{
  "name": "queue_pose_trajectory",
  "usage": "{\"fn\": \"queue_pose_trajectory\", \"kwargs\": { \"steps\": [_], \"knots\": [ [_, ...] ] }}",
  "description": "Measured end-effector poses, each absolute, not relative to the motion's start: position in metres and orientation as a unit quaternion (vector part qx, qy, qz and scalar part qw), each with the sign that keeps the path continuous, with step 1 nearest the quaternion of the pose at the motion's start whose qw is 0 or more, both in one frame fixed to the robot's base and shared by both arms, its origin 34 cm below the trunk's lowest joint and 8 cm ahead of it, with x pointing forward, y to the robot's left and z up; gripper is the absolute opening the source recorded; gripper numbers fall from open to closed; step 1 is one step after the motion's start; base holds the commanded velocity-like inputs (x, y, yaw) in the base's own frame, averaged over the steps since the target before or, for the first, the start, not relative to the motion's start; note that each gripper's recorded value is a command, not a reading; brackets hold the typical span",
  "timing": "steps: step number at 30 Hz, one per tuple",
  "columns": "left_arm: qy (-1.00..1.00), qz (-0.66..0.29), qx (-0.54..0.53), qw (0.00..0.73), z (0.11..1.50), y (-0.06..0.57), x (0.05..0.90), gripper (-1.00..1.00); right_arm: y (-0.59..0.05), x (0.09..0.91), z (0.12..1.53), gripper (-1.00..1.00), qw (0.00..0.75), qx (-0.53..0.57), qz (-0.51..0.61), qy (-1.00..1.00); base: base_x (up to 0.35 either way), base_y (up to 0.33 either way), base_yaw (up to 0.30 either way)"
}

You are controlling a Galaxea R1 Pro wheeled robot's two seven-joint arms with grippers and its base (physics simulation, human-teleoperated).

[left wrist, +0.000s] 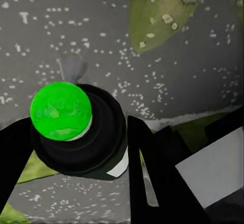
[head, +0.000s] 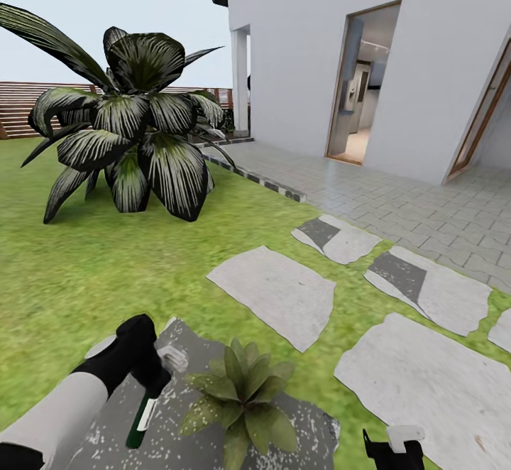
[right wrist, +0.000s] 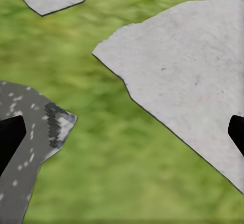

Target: Pick up the pesticide atomizer in the garden and spray insectifuge to fully cover both potted plants in the garden.

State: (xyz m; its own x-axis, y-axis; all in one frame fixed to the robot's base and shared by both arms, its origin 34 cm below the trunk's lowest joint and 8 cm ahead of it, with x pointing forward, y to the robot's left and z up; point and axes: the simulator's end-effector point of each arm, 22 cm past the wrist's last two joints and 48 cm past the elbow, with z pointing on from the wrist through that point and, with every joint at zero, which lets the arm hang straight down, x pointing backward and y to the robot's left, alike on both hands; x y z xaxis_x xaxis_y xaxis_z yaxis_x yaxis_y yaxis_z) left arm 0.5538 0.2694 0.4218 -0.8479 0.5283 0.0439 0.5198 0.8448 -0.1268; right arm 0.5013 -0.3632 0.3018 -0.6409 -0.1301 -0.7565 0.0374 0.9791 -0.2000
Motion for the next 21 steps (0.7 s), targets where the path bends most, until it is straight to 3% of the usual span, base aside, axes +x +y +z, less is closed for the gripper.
{"fn": "queue_pose_trajectory", "kwargs": {
  "steps": [5, 21],
  "knots": [
    [-0.958, 0.061, -0.27, 0.076, 0.395, 0.274, 0.514, -1.0, -0.363, 0.501, 0.302, 1.0, 0.423, -0.026, -0.099, 0.9, 0.0, 0.0, 0.0],
    [-0.955, 0.021, -0.282, 0.089, 0.391, 0.291, 0.51, -1.0, -0.363, 0.501, 0.302, 1.0, 0.423, -0.026, -0.099, 0.9, 0.0, 0.0, 0.0]
  ]
}}
